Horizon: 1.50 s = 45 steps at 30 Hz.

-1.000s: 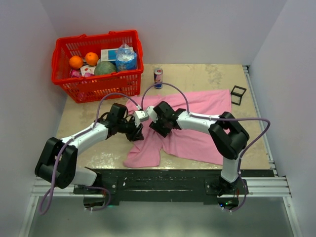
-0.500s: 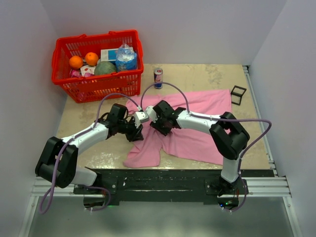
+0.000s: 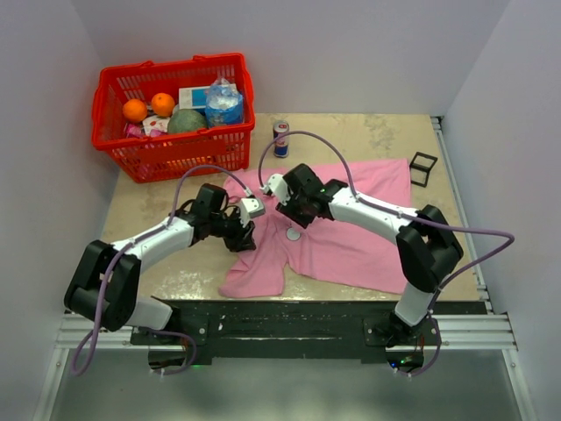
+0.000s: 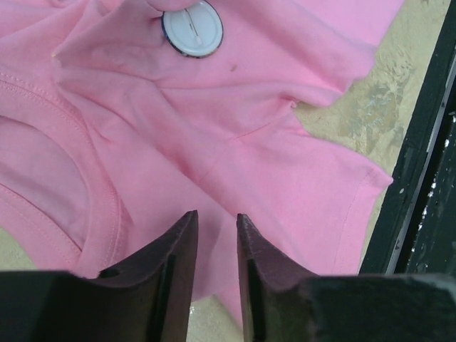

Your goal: Remove the brooch from the garment

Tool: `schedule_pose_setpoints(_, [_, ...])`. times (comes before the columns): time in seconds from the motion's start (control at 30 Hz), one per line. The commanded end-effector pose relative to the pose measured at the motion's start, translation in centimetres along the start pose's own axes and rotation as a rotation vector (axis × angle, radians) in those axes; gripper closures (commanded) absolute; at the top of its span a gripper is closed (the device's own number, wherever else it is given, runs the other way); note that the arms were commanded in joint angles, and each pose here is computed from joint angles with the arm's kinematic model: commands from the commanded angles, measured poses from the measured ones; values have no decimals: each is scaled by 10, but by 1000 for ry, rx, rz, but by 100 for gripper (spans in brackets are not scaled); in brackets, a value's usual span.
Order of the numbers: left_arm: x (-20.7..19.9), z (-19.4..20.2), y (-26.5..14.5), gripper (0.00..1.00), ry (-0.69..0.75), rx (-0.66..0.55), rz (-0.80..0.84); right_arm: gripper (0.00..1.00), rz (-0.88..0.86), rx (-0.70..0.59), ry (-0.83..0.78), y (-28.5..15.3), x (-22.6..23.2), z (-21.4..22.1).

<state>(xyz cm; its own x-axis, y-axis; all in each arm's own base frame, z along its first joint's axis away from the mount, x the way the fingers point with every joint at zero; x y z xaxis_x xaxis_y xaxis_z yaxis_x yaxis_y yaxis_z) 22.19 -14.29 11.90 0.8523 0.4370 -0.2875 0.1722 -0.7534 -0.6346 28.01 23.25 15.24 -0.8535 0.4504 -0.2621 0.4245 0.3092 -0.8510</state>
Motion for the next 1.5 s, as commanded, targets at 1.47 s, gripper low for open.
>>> schedule_pose_setpoints(1.47, [8,-29,-4,81,-220,-77,132,41,-154,-101,-85,7,40,0])
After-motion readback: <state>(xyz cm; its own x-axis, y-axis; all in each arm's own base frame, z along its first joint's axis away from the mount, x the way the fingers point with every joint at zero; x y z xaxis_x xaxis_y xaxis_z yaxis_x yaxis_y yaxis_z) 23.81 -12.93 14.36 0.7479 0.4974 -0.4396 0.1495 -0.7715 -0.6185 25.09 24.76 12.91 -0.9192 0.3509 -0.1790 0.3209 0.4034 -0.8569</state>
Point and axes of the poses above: each gripper's point midway between its finger pads, its own y axis out along the fingers, its own x axis along the line the jaws close on, z = x × y, the point moved 9 cm from there along -y, back along the fingers, and after that the axes turned 5 degrees about -y, right-handed, at the moved point
